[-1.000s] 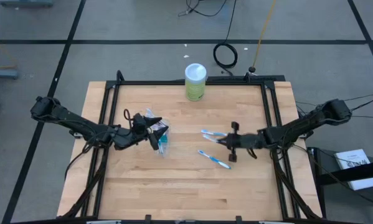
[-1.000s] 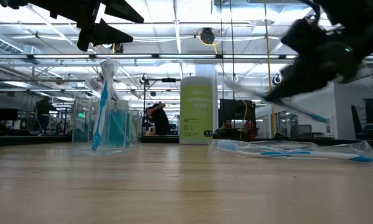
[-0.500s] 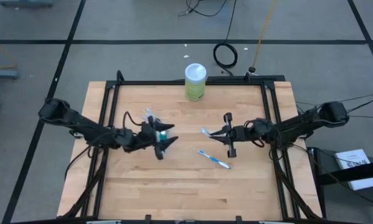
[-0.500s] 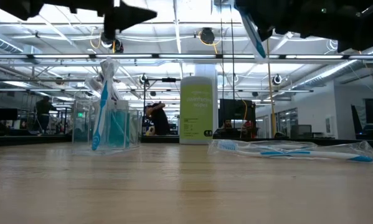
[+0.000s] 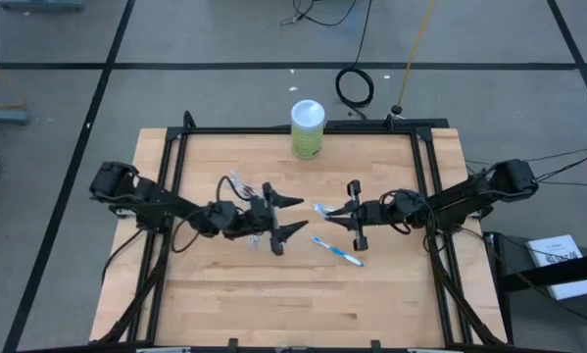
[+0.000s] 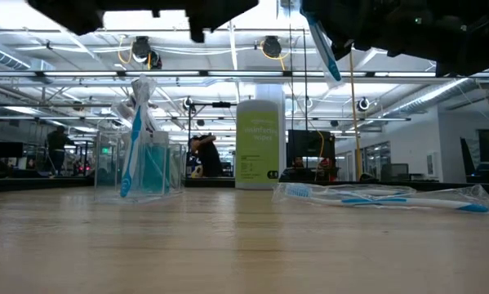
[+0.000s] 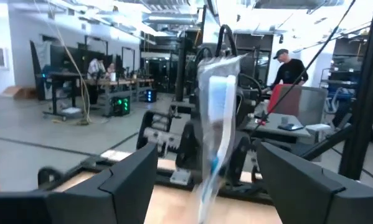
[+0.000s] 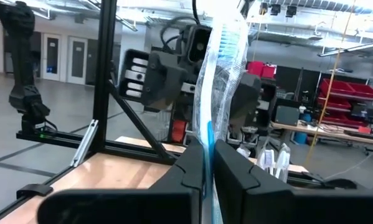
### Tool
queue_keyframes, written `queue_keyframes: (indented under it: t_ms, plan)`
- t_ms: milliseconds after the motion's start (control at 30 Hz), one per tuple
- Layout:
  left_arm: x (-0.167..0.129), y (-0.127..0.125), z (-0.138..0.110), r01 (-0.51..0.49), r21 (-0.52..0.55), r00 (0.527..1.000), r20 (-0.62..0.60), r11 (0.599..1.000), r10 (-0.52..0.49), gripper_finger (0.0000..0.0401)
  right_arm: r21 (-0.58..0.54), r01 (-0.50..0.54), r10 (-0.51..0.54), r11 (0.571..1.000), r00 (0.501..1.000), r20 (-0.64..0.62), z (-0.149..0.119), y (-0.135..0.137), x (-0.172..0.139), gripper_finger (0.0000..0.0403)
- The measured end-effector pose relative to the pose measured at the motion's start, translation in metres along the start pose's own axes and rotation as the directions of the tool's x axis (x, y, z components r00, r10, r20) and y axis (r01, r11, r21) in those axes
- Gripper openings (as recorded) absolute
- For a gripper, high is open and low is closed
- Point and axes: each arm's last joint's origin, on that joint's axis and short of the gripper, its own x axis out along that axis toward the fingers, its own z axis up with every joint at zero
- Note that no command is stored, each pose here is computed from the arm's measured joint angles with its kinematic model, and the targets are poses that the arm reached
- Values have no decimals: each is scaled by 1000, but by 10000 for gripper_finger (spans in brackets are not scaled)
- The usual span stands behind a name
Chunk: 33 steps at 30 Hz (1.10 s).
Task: Pick & Place toothbrushing station
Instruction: Put the blue toothbrush into the transparent organizer
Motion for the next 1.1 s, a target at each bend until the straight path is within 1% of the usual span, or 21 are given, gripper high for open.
queue_keyframes:
  t_ms: [100, 200, 367, 500, 900, 1000, 1100]
  plan:
    - [13, -1, 2, -11, 33, 1000, 15, 999, 11, 282, 0, 0, 0, 1000, 1000, 0, 0, 0, 0, 9]
    - [24, 0, 1, -24, 42, 1000, 18, 999, 23, 282, 0, 0, 0, 1000, 1000, 0, 0, 0, 0, 9]
    - [35, 3, 0, 36, 12, 999, 18, 999, -36, 282, -5, -1, 1, 1000, 1000, -14, -1, 0, 0, 9]
    - [38, 6, 1, 52, -27, 999, 8, 998, -51, 282, -10, -1, 1, 1000, 1000, -16, -1, 0, 0, 9]
    - [40, 12, 0, 76, -79, 997, 0, 994, -76, 281, -18, 5, -5, 1000, 1000, -22, -2, 0, 0, 9]
    - [41, 17, 0, 64, -107, 998, 1, 992, -64, 262, -19, 6, -7, 1000, 1000, -22, -2, -1, 0, 9]
    - [43, 21, -1, 78, -130, 997, -13, 988, -81, 224, -19, 13, -14, 1000, 1000, -24, -2, -1, 0, 9]
